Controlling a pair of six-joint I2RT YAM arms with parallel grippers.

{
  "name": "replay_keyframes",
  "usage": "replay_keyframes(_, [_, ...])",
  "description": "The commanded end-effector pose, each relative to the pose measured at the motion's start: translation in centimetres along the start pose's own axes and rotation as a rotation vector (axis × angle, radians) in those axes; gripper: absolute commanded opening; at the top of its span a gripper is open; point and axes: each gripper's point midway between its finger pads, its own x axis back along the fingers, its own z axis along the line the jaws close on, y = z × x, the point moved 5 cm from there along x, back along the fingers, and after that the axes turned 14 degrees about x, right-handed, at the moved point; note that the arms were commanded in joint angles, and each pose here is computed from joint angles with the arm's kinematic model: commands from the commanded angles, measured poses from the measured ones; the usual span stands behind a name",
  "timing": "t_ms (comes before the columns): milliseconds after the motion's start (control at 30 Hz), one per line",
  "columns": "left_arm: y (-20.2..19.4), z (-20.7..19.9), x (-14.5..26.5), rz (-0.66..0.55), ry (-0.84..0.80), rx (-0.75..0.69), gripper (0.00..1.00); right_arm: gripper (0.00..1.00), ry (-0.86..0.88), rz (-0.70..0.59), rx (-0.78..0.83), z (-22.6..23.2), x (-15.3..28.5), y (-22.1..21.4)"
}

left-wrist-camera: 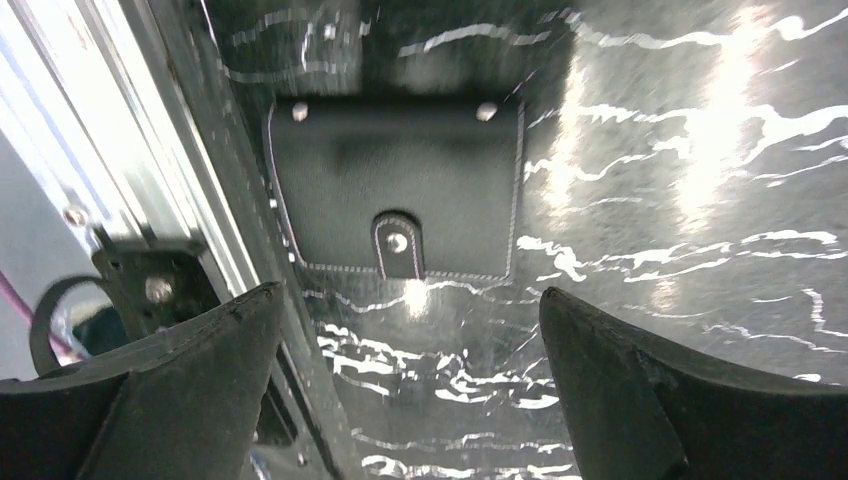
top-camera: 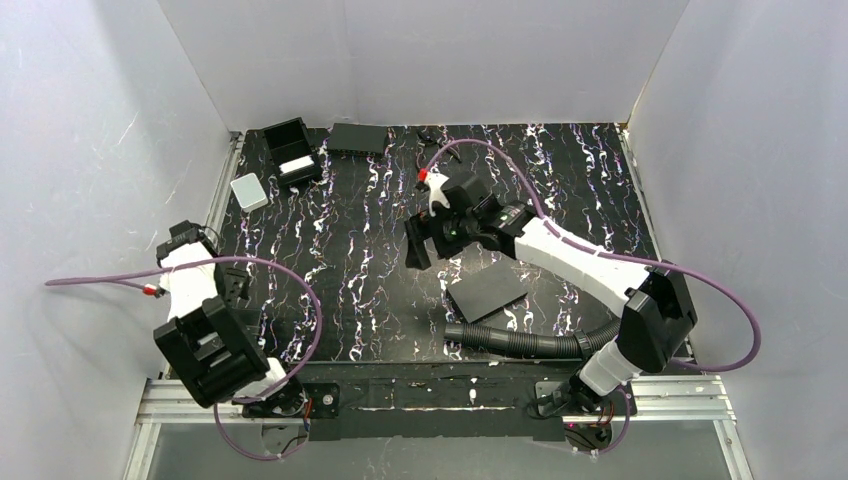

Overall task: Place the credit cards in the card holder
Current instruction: Move the card holder to the center of the board.

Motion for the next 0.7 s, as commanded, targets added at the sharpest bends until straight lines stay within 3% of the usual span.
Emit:
replay_keyframes(0, [2.6,-0.3,0.2,-0.205,-0.106,-0.02,0.97,1.0,0.064,-0.061,0.039,1.3,-1.0,1.2])
replay_keyframes(100, [0.8,-1.1,-1.1,-0.111,-0.187,0.011,0.98,1.0,0.103,-0.097,0.05,1.9,-1.0,1.5])
replay_keyframes(367, [-1.1,-1.8,-2.7,-0.116,-0.464,0.112,0.98,1.0,0.106,-0.176,0.063,2.3,0.4,2.2])
replay_keyframes(567, [-4.5,-2.0,-3.9,0.074,-0.451,0.058,0.98,1.0,0.1,-0.16,0.042,2.1,-0.3,1.2])
replay_keyframes(667, [-7.6,-2.4,-4.0,0.162,-0.429,-0.054,0.98,1.0,0.096,-0.161,0.026,2.0,-0.6,1.1])
